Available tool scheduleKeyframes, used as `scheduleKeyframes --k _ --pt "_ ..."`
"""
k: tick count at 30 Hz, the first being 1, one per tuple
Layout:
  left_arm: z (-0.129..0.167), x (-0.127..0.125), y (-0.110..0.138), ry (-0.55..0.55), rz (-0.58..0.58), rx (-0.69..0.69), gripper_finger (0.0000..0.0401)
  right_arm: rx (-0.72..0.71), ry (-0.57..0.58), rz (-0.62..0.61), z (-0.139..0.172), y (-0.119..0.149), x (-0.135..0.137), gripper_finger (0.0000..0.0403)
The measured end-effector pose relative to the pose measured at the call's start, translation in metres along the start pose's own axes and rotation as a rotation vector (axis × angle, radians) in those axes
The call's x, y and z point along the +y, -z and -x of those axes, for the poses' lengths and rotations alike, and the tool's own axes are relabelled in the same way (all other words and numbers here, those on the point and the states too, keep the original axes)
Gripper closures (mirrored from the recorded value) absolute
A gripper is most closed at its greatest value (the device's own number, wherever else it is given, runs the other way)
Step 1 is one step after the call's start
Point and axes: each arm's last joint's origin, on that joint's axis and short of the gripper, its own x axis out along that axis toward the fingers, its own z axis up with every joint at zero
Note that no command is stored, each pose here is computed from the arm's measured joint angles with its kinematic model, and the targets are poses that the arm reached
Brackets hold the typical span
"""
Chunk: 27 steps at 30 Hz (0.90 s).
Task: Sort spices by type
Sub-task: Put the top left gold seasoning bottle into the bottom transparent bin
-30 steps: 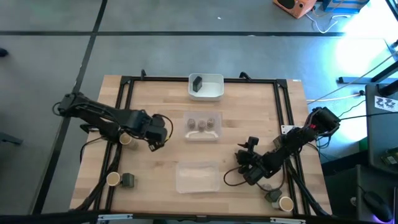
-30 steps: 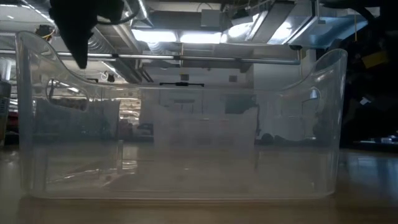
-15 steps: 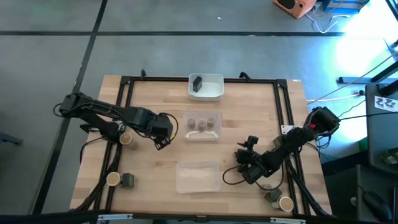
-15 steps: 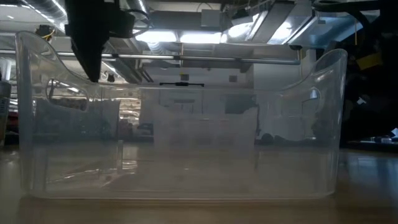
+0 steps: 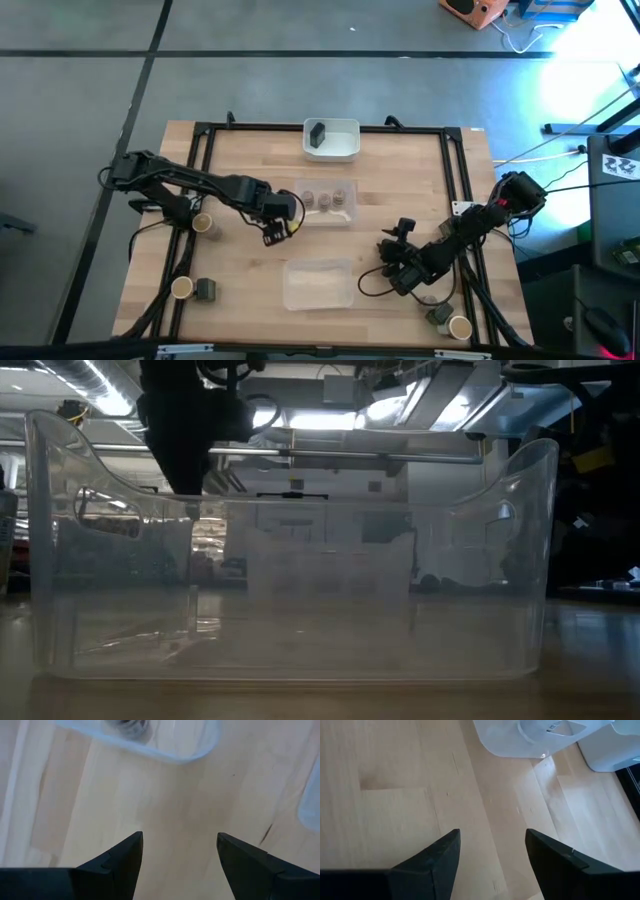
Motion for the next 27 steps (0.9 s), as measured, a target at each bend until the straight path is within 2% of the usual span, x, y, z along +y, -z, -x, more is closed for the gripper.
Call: scheduleKeyframes --k 5,15,18,27 --pt "0.0000 -0.0006 -0.0012 0.004 0.044 -0.013 0.0163 0.000 0.001 0.001 0.0000 0.0000 0.0000 0.0178" --pt "0.0001 -0.0013 -0.0049 0.011 0.060 -0.051 0.0161 -0.013 0.016 0.002 0.0000 -0.0003 -0.0005 0.0178" --pt "0.0001 -0.0012 -0.0044 0.012 0.082 -0.046 0.0136 -0.010 0.013 0.002 0.0000 -0.0003 -0.0004 0.0178" --pt "0.0002 -0.0022 -0.0042 0.021 0.074 -0.044 0.0014 -0.010 0.013 0.002 0.0000 -0.0002 -0.0004 0.0178"
